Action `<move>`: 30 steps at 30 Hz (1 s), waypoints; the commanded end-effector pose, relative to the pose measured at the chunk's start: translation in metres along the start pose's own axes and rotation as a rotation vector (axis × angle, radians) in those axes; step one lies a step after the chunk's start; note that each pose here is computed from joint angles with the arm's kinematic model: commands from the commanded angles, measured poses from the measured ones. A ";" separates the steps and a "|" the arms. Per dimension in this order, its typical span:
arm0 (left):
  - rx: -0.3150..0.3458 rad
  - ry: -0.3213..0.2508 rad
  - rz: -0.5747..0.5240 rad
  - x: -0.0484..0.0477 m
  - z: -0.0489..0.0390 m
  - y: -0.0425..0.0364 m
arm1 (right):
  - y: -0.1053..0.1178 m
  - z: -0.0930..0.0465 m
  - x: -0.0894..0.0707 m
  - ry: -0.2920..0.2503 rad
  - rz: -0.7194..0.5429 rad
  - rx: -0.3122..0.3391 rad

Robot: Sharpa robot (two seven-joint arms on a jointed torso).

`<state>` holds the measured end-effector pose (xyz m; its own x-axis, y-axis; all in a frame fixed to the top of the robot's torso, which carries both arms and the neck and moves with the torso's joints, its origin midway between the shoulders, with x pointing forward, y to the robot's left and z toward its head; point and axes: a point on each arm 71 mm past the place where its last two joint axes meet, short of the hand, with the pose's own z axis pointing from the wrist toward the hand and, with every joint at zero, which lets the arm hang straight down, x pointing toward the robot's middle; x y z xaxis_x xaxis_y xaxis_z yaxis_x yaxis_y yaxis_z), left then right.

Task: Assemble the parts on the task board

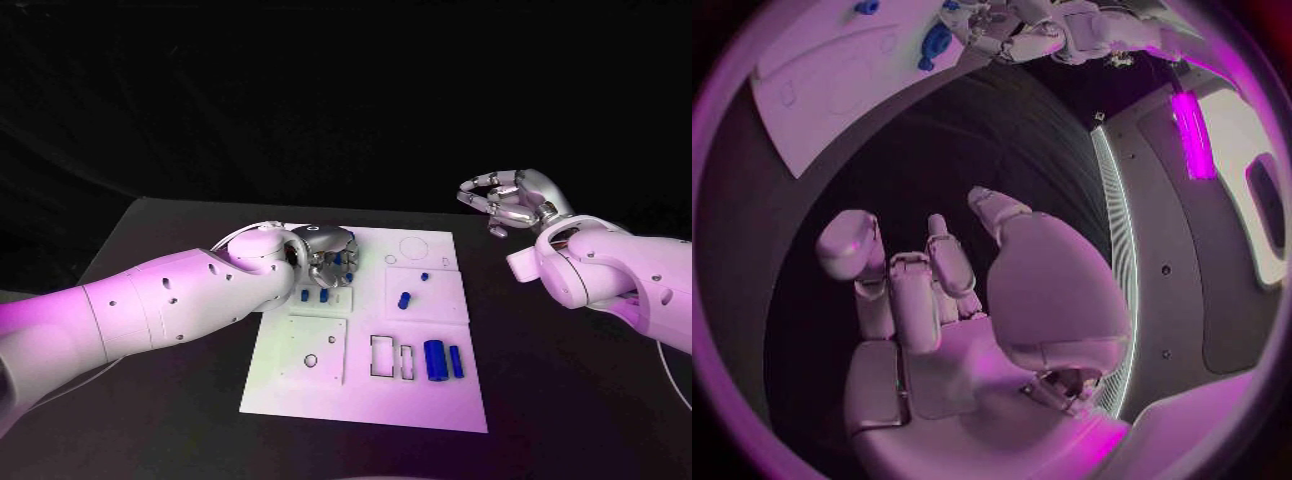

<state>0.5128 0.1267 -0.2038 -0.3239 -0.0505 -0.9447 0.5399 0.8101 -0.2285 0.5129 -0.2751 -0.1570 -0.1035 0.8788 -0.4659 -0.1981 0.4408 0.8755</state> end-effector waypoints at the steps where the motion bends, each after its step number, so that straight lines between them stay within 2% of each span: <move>1: 0.010 0.020 0.006 0.0026 0.0006 -0.0023 | 0.001 0.000 0.001 0.009 0.001 -0.011; 18: 0.027 0.018 -0.003 0.0026 0.0019 -0.0049 | 0.001 0.000 0.002 0.010 0.001 -0.010; 30: 0.028 -0.042 -0.023 -0.0022 0.0007 -0.0022 | 0.000 0.000 0.002 0.009 0.000 -0.009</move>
<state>0.5131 0.1252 -0.2044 -0.3196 -0.0611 -0.9456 0.5480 0.8021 -0.2371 0.5131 -0.2748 -0.1577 -0.1039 0.8787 -0.4659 -0.1973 0.4409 0.8756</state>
